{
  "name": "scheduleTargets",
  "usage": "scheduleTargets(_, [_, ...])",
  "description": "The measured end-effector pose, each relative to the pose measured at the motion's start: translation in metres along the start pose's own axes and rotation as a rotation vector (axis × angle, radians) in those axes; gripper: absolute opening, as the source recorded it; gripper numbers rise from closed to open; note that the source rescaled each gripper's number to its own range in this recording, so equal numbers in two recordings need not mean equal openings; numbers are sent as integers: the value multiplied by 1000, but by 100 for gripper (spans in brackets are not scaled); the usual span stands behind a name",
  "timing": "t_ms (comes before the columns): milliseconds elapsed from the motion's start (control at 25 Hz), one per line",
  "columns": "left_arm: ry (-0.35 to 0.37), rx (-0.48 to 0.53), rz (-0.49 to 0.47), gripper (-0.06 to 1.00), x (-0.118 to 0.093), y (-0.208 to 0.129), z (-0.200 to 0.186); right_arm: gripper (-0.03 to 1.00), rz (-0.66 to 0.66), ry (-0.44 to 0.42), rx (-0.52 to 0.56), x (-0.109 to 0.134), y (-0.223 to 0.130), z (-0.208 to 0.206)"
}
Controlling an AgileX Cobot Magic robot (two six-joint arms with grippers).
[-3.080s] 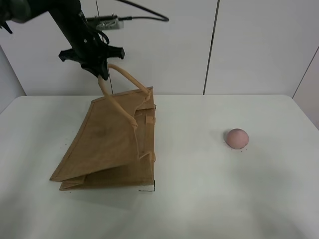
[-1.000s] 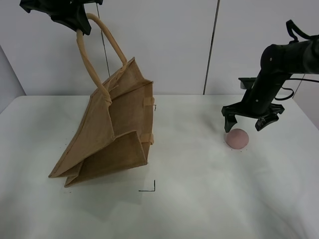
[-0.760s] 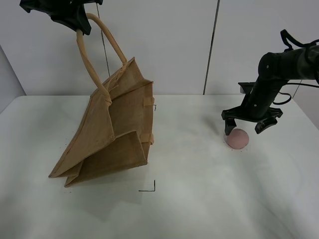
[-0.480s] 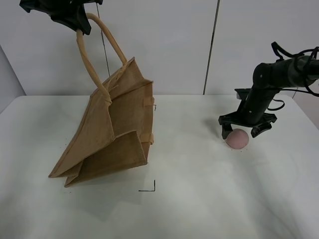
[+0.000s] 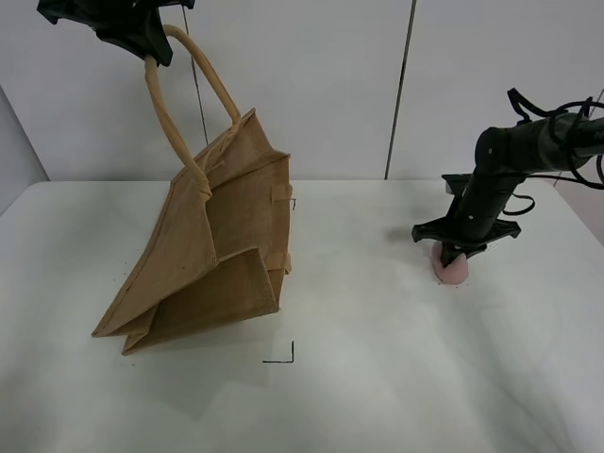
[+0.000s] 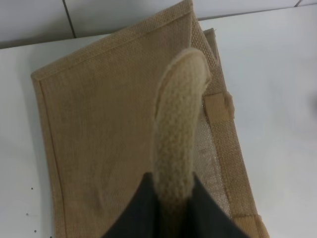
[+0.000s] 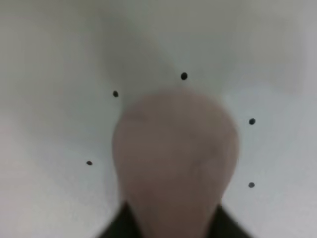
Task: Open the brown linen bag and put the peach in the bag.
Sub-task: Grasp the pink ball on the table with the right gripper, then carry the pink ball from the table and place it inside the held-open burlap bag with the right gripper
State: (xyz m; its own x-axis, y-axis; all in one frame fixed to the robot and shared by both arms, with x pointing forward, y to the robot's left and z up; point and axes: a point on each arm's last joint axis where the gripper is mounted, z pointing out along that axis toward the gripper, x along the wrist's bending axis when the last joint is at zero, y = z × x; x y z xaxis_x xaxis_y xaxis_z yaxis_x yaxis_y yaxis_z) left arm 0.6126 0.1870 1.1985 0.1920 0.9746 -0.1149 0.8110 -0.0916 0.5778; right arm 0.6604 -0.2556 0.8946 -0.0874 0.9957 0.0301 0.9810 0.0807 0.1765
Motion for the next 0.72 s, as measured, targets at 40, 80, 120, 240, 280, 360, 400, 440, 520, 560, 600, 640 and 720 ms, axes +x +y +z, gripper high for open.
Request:
scheduleTargets(40, [-6, 1, -1, 0, -1, 0, 0, 1, 1, 2, -1, 0, 0, -2])
scheduleTargets(80, [0, 0, 0, 0, 0, 0, 0, 0, 3, 3, -2, 0, 0, -4])
scheduleTargets(120, [-6, 1, -1, 0, -1, 0, 0, 0, 1, 4, -6, 1, 1, -7])
scheduleTargets(240, [-20, 3, -5, 0, -2, 0, 0, 0, -24, 17, -40, 2, 2, -29])
scheduleTargets(280, [-25, 3, -7, 0, -2, 0, 0, 0, -38, 23, -63, 3, 3, -42])
scheduleTargets(360, [-32, 4, -8, 0, -3, 0, 0, 0, -54, 48, -123, 6, 3, -71])
scheduleTargets(400, [-35, 5, -9, 0, -3, 0, 0, 0, -62, 65, -154, 9, 3, -88])
scheduleTargets(440, [-37, 5, -10, 0, -3, 0, 0, 0, -67, 84, -186, 11, 4, -105])
scheduleTargets(520, [-40, 5, -11, 0, -4, 0, 0, 0, -84, 134, -253, 18, 8, -136])
scheduleTargets(560, [-41, 6, -11, 0, -4, 0, 0, 0, -96, 156, -282, 23, 10, -150])
scheduleTargets(600, [-42, 6, -11, 0, -4, -1, 0, 0, -106, 183, -313, 28, 14, -163])
scheduleTargets(640, [-42, 6, -11, 0, -4, -1, 0, 0, -116, 212, -339, 35, 17, -175])
scheduleTargets(720, [-43, 4, -11, 0, -4, -1, -1, 0, -149, 258, -380, 52, 23, -194])
